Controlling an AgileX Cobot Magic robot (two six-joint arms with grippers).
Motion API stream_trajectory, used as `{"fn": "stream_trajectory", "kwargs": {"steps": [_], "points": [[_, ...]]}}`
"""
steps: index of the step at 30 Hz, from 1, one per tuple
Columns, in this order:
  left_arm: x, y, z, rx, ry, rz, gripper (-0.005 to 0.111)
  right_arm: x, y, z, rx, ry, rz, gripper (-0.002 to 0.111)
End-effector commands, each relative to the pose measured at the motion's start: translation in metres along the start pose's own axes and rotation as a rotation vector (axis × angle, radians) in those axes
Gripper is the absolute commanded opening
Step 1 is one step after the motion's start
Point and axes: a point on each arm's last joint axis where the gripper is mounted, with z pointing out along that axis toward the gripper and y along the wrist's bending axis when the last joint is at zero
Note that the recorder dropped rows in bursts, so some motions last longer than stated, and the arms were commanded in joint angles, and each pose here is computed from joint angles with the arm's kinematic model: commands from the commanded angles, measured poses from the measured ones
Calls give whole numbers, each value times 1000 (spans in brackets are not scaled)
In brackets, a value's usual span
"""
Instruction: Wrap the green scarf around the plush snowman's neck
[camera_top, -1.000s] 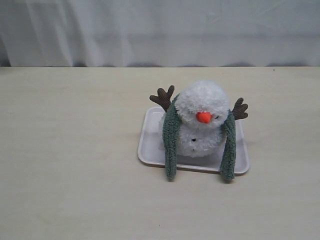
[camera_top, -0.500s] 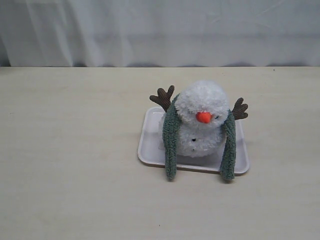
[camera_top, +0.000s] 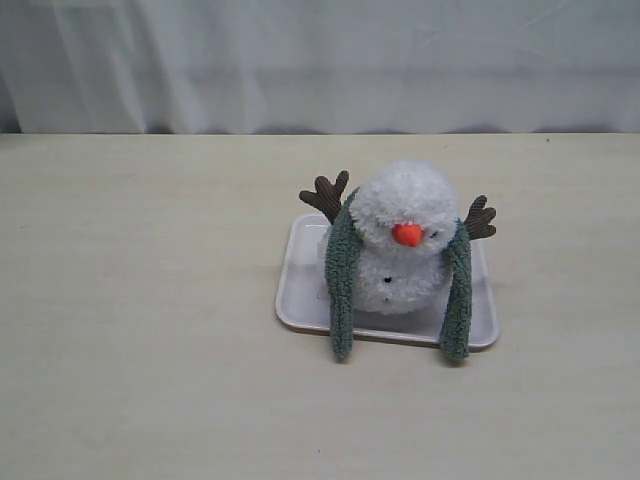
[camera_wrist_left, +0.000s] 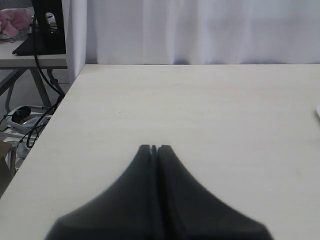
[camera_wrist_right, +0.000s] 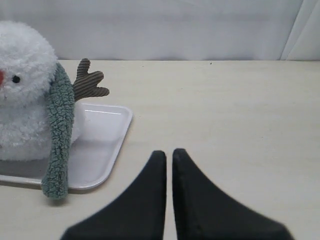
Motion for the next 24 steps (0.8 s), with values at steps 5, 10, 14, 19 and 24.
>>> {"fn": "stream_trajectory", "kwargs": {"steps": [5,10,14,19,24], "points": [[0,0,0,-6,-12,-3,0,2,0,0,3,7,-3,4],[0,0,0,-6,-12,-3,0,2,0,0,3,7,-3,4],[0,0,0,-6,-12,-3,0,1,0,0,4,5,-4,4],[0,0,0,-6,-12,-3,0,1,0,0,4,5,-4,4],[0,-2,0,44,-13,10,0,1,0,0,4,5,-4,4]]}}
